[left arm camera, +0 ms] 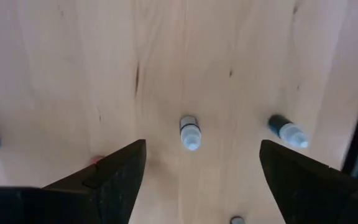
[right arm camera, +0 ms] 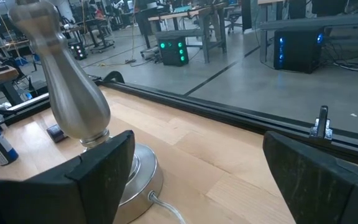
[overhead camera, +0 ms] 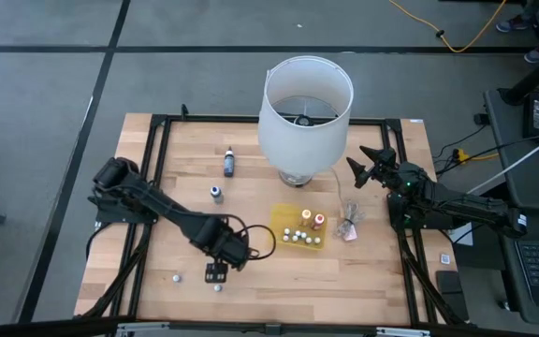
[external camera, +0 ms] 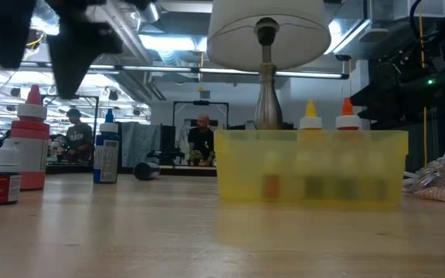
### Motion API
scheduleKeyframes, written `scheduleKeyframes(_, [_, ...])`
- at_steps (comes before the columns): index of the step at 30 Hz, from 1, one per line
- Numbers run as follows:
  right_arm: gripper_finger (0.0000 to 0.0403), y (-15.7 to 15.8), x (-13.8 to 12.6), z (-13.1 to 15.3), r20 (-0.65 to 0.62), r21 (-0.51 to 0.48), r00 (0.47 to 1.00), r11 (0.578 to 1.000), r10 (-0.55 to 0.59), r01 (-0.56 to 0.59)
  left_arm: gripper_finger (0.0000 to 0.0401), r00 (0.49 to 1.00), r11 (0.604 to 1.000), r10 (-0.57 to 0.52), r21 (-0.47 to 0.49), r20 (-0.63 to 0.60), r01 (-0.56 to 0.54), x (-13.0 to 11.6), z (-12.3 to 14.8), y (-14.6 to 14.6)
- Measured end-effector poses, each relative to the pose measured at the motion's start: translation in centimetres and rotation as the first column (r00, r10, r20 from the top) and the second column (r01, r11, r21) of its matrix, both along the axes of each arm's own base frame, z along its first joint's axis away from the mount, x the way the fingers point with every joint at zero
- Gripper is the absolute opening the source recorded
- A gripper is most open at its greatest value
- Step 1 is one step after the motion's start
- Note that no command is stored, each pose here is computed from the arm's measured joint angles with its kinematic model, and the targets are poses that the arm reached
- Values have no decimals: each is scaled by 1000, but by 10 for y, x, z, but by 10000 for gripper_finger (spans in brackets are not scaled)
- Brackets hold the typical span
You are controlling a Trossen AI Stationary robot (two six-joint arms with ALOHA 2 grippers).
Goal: Pick & Place food coloring
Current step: Put the red food coloring bottle into the yellow bin
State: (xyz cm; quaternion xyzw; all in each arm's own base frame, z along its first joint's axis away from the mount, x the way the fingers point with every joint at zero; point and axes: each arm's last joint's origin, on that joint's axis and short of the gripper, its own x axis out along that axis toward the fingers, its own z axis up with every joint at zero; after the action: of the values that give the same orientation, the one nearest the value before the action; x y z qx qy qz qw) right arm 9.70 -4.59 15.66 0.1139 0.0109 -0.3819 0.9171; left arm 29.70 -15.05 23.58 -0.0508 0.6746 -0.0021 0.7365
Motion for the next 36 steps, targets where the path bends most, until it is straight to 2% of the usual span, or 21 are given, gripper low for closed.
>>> scheduleKeyframes(8, [355,0,0,0,-1,-1,1000,1000,0,0,306,1000,1000,1,9,-22,-1,-13,-34,-3])
scheduleKeyframes(18, [355,0,0,0,-1,0,1000,1000,0,0,306,1000,999,1,42,-7,0,-20,-59,1])
scheduleKeyframes(30, [355,0,0,0,-1,0,1000,1000,0,0,303,1000,998,1,65,-2,-1,-23,-67,3])
scheduleKeyframes(36, [355,0,0,0,-1,-1,1000,1000,0,0,265,1000,998,1,61,-3,0,-23,-67,3])
